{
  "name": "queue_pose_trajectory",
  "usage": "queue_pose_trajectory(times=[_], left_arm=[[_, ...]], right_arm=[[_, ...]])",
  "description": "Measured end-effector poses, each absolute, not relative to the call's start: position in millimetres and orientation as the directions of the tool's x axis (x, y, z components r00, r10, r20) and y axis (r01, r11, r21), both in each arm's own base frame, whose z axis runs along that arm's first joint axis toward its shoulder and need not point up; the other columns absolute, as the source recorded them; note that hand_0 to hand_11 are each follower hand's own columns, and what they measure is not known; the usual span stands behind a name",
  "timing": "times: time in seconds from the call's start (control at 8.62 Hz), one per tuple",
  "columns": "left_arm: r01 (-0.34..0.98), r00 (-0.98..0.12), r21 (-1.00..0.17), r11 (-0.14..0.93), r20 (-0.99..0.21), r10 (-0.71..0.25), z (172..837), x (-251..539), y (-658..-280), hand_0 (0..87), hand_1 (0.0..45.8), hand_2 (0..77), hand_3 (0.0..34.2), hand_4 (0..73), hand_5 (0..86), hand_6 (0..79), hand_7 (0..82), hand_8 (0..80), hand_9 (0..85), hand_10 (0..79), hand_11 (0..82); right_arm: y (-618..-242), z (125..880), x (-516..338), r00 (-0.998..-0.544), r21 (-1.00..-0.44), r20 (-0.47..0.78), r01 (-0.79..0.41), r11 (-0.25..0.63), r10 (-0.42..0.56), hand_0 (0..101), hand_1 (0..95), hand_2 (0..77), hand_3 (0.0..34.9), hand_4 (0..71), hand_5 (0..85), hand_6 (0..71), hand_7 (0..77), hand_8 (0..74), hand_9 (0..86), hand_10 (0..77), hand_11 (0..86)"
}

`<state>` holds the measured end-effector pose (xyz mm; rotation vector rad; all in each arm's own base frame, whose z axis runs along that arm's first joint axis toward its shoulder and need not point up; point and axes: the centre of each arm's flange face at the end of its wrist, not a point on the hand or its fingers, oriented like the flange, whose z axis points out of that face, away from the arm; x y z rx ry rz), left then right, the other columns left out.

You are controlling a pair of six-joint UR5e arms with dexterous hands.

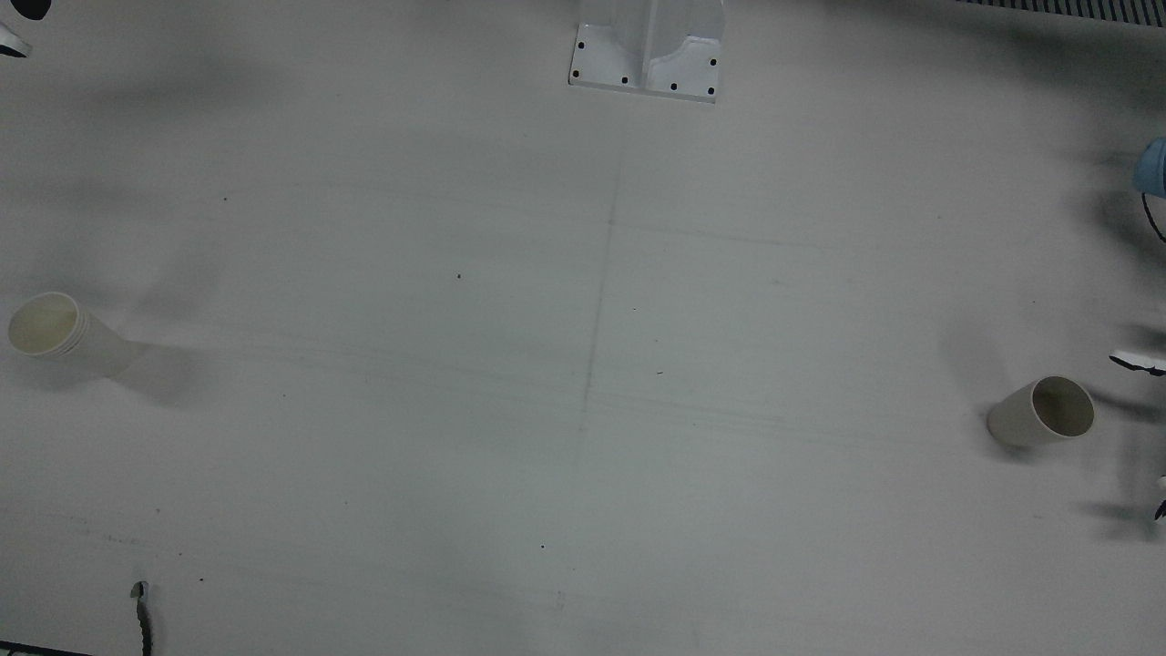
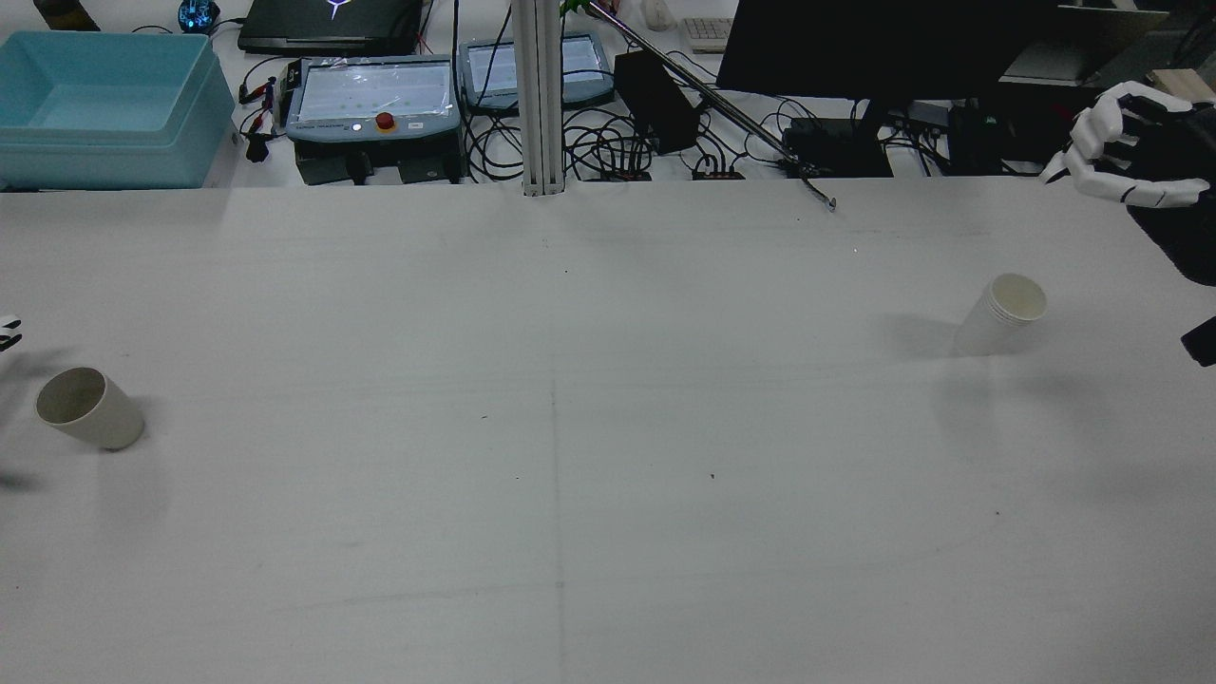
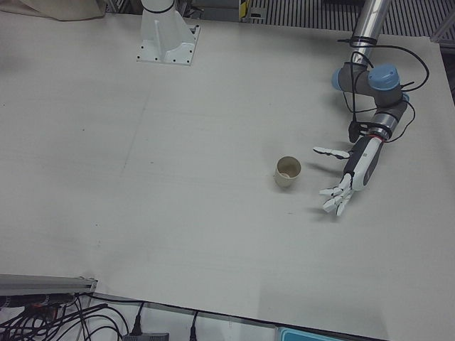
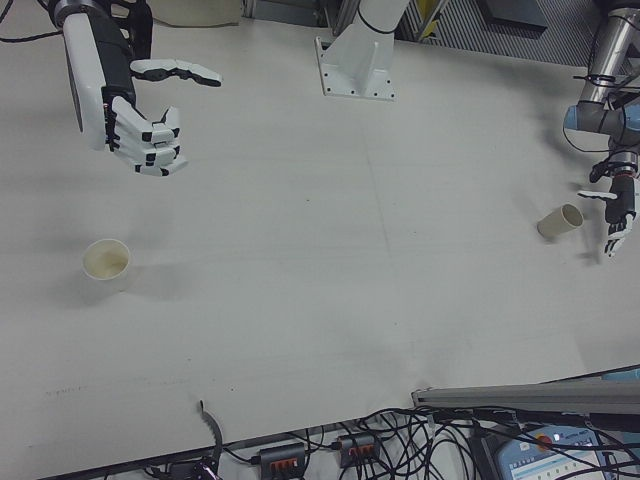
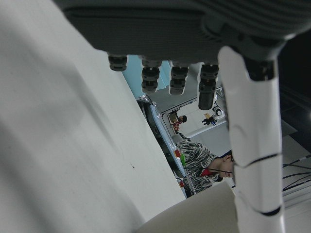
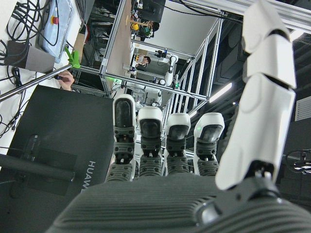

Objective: Pour water
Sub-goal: 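Reach the left hand toward the beige cup nearest it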

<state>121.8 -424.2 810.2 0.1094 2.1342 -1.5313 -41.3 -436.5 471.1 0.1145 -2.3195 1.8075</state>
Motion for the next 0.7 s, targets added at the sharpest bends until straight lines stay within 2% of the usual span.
queue_pose_trajectory(times=[0.12,0.23,0.35,0.46,0.7], left_arm=[[0.337,-0.873,-0.872,0.354,-0.43,-0.23,811,125,-423,58.9,19.1,3.8,9.3,7.6,30.5,6.5,15.3,12.5,10.4,1.1,4.9],[0.331,-0.874,-0.875,0.352,-0.425,-0.236,810,127,-423,56.6,15.3,2.2,8.0,8.2,30.5,7.1,15.3,12.5,10.4,1.1,3.8],[0.33,-0.872,-0.875,0.355,-0.426,-0.239,807,130,-423,56.2,15.3,1.6,8.1,8.2,30.0,7.1,14.7,12.5,10.4,1.1,3.8],[0.326,-0.87,-0.874,0.361,-0.427,-0.246,801,135,-424,56.0,13.6,1.1,7.4,8.7,30.0,7.1,14.7,13.6,10.4,1.1,2.2],[0.314,-0.867,-0.872,0.375,-0.424,-0.26,784,147,-427,55.6,13.6,1.1,7.5,8.7,30.0,9.3,14.7,13.6,10.4,1.1,2.2]], right_arm=[[-436,472,-41,-0.977,-0.951,0.203,-0.182,0.249,0.061,55,15.8,16.9,0.0,15.8,69.8,40.4,70.4,45.3,66.0,30.5,44.7],[-436,472,-41,-0.978,-0.951,0.202,-0.181,0.249,0.061,55,17.5,14.2,0.0,15.8,69.8,40.4,70.4,45.3,66.0,30.5,44.7],[-436,472,-40,-0.977,-0.952,0.202,-0.181,0.247,0.061,55,17.5,15.8,0.0,15.8,69.8,40.4,70.4,43.6,64.9,27.8,44.7],[-436,473,-40,-0.977,-0.952,0.203,-0.182,0.245,0.061,55,17.5,15.8,0.0,15.8,69.8,38.2,70.4,43.1,64.4,28.9,44.7],[-435,474,-40,-0.977,-0.953,0.203,-0.183,0.243,0.061,55,15.8,15.8,0.0,15.8,69.8,38.2,70.4,43.1,64.4,28.9,44.7]])
